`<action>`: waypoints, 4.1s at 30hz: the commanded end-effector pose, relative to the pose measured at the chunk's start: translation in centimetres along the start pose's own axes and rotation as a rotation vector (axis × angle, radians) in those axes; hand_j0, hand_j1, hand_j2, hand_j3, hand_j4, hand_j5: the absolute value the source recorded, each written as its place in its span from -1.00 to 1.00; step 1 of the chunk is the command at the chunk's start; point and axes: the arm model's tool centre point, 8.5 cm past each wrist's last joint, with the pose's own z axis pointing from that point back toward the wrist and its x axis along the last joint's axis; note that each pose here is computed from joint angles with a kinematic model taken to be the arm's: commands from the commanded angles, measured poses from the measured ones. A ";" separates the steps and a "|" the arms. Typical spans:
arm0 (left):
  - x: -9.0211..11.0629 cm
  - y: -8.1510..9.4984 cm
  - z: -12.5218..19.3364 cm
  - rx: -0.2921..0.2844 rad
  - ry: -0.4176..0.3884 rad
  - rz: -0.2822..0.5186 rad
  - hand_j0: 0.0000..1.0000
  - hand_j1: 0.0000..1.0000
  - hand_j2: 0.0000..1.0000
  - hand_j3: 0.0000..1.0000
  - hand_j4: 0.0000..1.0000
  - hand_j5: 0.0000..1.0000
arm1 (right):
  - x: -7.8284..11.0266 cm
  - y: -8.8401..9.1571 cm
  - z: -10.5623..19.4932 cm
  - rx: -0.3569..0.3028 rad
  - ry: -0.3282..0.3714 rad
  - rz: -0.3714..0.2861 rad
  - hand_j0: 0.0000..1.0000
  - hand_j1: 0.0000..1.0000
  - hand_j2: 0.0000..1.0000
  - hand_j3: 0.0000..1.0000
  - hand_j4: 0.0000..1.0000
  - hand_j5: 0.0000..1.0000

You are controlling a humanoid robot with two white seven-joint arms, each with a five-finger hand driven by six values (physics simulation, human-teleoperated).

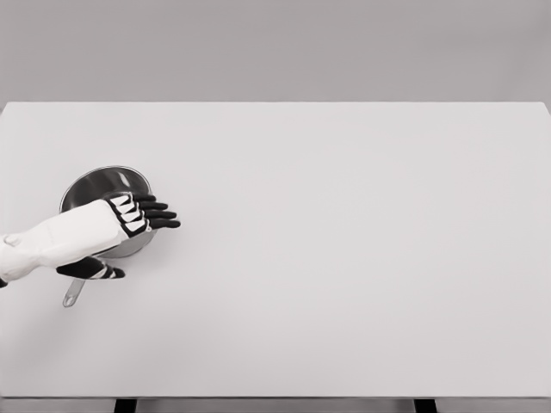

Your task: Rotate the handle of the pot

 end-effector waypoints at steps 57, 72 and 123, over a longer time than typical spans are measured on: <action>-2.9 0.7 2.7 -0.091 0.121 -0.125 1.00 1.00 1.00 1.00 1.00 1.00 | 0.0 0.0 0.0 0.000 -0.001 0.000 1.00 1.00 1.00 1.00 1.00 1.00; -3.7 1.2 3.5 -0.096 0.154 -0.135 1.00 1.00 1.00 1.00 1.00 1.00 | 0.0 0.0 0.0 0.000 -0.001 0.000 1.00 1.00 1.00 1.00 1.00 1.00; -5.2 1.0 6.6 -0.100 0.243 -0.103 1.00 1.00 1.00 1.00 1.00 1.00 | 0.0 0.0 0.0 0.000 0.001 0.000 1.00 1.00 1.00 1.00 1.00 1.00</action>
